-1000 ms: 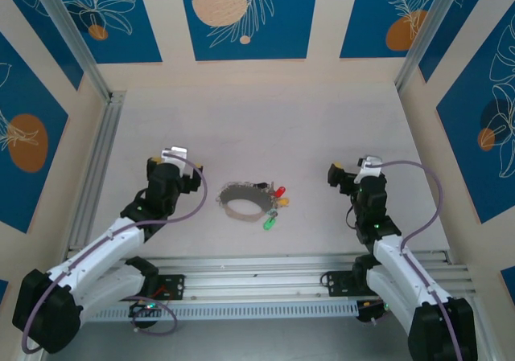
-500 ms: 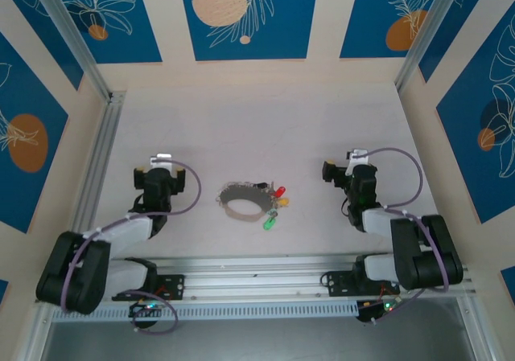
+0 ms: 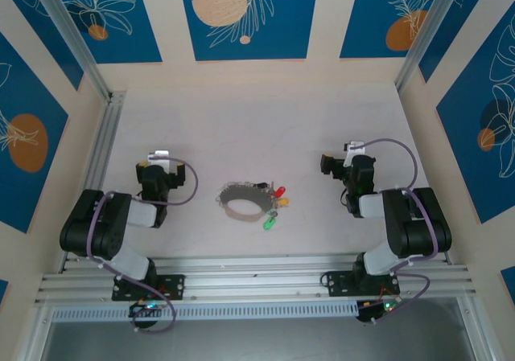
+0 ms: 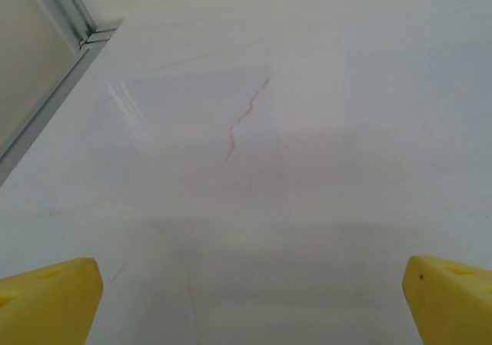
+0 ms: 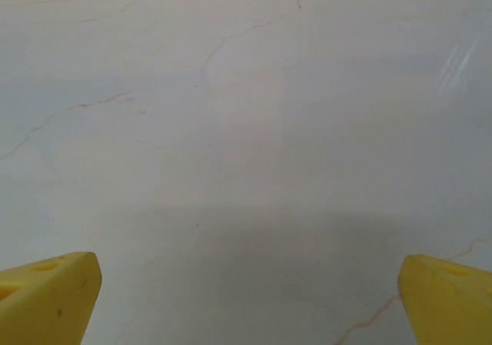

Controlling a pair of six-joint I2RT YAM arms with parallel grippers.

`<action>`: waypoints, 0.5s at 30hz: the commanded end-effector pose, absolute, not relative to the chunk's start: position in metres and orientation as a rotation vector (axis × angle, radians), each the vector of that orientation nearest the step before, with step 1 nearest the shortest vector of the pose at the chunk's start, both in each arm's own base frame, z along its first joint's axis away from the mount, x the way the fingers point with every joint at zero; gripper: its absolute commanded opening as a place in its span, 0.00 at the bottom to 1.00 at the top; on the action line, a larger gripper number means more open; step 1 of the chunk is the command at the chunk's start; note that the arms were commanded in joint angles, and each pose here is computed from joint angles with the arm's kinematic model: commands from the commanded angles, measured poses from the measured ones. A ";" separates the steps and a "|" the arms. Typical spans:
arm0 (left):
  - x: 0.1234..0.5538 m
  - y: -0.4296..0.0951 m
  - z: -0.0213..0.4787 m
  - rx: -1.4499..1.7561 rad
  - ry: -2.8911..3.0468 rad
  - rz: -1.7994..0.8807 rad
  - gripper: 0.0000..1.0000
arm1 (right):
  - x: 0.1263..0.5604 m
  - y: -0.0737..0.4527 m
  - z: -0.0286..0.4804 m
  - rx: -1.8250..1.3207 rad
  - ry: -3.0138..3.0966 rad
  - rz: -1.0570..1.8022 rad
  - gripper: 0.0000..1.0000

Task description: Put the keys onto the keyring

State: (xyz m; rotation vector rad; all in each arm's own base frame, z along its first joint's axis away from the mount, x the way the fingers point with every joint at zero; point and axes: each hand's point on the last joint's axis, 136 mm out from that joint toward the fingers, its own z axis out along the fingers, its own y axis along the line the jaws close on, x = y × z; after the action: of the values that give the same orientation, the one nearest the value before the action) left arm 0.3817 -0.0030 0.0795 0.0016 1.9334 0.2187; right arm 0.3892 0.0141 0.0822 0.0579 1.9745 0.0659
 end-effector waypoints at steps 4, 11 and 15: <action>0.392 -0.006 0.095 0.002 1.880 0.182 1.00 | 0.397 0.014 0.093 0.058 1.941 0.095 0.99; 0.392 -0.006 0.095 0.003 1.880 0.182 1.00 | 0.397 0.014 0.093 0.057 1.940 0.094 0.99; 0.393 -0.006 0.095 0.003 1.878 0.182 1.00 | 0.397 0.014 0.094 0.057 1.939 0.094 0.99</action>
State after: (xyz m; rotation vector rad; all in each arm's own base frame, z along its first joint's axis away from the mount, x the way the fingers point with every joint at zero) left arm 0.3861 -0.0062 0.0852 0.0095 1.9154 0.1991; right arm 0.3892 0.0142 0.0818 0.0564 1.9773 0.0837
